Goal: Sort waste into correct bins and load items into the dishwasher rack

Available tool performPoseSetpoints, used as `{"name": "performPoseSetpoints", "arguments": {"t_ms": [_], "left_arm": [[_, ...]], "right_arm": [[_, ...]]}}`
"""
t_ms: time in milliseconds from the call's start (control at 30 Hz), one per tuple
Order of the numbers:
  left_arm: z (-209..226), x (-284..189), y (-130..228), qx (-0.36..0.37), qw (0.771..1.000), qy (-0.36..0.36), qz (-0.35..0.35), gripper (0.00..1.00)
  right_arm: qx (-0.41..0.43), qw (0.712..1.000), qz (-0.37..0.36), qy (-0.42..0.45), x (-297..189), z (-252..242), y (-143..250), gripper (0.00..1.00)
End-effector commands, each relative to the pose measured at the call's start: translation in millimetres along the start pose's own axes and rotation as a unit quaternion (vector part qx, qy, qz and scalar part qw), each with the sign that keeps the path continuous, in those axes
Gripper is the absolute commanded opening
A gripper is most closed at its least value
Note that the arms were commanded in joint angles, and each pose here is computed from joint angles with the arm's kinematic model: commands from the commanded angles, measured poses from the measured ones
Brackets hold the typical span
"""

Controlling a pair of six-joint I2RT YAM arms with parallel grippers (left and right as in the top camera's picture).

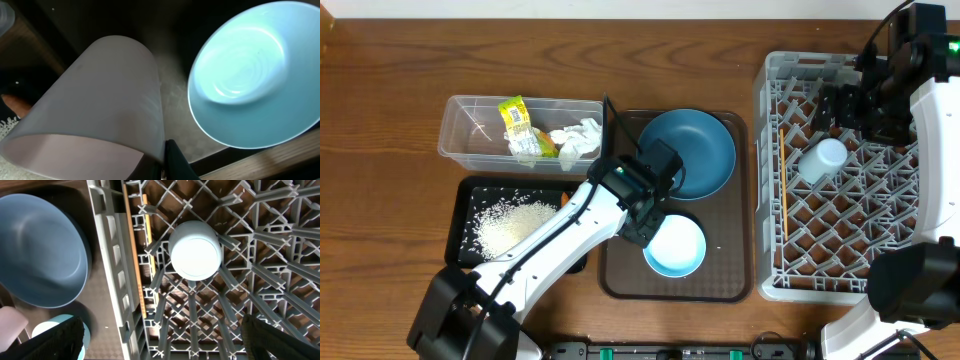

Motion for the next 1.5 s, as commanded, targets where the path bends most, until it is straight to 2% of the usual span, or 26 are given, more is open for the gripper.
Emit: {"name": "performPoseSetpoints", "arguments": {"t_ms": [0,333,467,567,600,733,1267,1333,1467], "left_arm": [[4,-2,1,-0.005,1.000,-0.015,-0.004,0.06],[1,18,2,0.006,0.999,-0.032,0.032,0.07],[1,18,2,0.006,0.999,-0.031,0.032,0.16],[1,18,2,0.005,0.999,-0.031,0.033,0.17],[1,18,2,0.005,0.999,-0.031,0.032,0.23],[1,17,1,0.005,0.999,-0.031,0.029,0.33],[2,-24,-20,0.001,0.999,-0.030,-0.016,0.40],[11,-31,-19,-0.020,0.999,-0.046,-0.020,0.41],[38,-52,-16,-0.121,0.990,-0.059,-0.033,0.41]], "right_arm": [[-0.006,1.000,-0.016,-0.005,-11,2,1,0.99],[-0.006,1.000,-0.016,-0.005,-11,2,1,0.99],[-0.006,1.000,-0.017,-0.005,-11,2,1,0.99],[-0.006,1.000,-0.017,-0.005,-11,2,1,0.99],[-0.006,1.000,-0.016,-0.005,-11,2,1,0.99],[-0.006,1.000,-0.016,-0.005,-11,3,1,0.99],[-0.006,1.000,-0.016,-0.005,-11,3,1,0.99],[-0.006,1.000,-0.016,-0.005,-11,3,1,0.99],[-0.006,1.000,-0.016,-0.005,-11,3,1,0.99]]}}
Point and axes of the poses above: each gripper's point midway between its finger pads, its own x axis out along the fingers, its own z axis along the line the jaws close on, y = z × x, the point moved 7 cm from there along -x, back along the fingers, and after that the axes turned 4 degrees about x, right-handed, at the moved point
